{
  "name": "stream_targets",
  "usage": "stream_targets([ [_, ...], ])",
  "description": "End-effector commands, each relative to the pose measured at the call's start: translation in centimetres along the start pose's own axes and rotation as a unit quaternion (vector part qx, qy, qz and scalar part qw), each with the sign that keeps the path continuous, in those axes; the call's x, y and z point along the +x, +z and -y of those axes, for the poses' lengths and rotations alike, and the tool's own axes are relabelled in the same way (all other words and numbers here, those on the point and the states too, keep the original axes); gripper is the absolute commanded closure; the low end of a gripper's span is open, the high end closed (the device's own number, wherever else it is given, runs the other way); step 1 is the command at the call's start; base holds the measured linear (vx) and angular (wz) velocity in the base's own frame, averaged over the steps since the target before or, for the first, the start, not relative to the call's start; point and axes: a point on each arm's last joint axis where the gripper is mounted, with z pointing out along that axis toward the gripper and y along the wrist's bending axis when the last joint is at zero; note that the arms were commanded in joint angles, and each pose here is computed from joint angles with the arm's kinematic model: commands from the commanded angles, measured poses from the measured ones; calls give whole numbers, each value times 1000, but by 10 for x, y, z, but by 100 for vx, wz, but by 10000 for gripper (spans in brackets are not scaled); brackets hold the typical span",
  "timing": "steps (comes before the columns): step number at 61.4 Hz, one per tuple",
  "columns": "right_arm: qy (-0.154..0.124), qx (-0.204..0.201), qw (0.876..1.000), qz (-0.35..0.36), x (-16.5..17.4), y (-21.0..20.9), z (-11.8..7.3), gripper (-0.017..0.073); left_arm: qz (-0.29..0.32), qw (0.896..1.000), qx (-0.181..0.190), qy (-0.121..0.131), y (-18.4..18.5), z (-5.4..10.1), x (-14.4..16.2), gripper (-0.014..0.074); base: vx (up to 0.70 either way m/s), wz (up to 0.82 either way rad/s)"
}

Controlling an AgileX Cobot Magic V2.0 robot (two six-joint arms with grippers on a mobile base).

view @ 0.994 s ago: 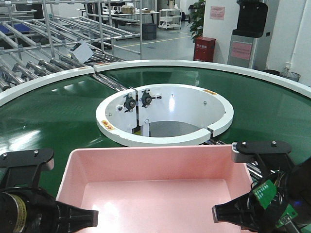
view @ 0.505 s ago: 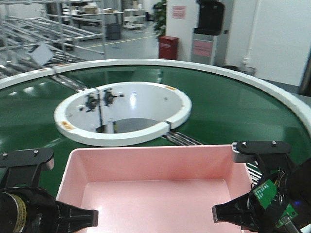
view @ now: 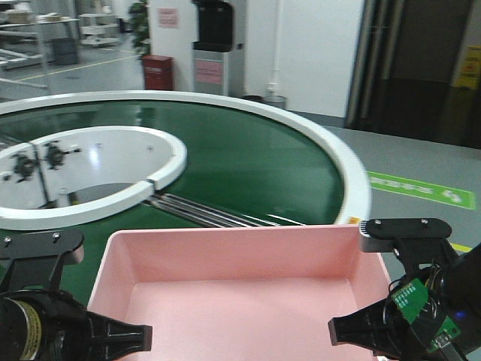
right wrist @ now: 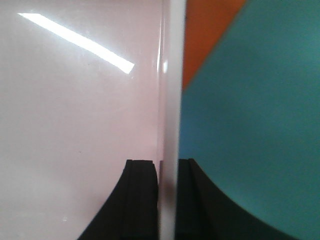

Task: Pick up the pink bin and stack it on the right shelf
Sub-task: 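Hold the pink bin with both grippers while the base drives to the table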

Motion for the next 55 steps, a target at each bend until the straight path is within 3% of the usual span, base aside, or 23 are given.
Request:
stream_targets([
  [1,-11,7,999,52,-9,-18,6,477,49,999,18,6,-16,0,-12,568,-16,-55],
  [55,-12,7,999,52,-9,-18,6,477,49,999,18,5,-16,0,-12,568,-12,-55],
])
